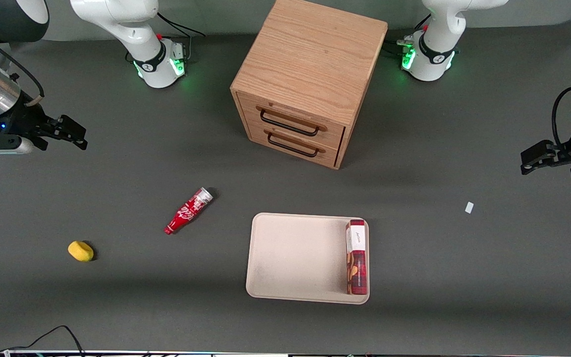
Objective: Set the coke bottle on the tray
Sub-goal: 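Move the right gripper down over the red Coca-Cola bottle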
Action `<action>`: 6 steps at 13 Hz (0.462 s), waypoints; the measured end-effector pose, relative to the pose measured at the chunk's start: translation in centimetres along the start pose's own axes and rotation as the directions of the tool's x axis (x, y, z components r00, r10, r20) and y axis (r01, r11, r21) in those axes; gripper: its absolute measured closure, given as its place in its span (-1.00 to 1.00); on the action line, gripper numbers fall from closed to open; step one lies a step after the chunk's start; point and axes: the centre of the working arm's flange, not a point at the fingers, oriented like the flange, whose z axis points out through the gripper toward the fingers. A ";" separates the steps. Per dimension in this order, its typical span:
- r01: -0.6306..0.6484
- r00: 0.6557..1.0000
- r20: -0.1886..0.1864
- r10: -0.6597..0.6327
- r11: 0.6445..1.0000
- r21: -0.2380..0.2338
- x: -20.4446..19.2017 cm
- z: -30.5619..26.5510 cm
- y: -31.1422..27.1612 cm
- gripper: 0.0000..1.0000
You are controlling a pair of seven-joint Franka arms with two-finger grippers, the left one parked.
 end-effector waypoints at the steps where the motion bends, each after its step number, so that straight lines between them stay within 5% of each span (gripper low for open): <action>1: 0.000 1.000 0.001 0.000 1.000 0.000 0.0 -0.1 0.0 -1.00; 6: -0.055 0.997 0.048 0.054 0.998 0.015 1.3 2.6 -0.3 -1.00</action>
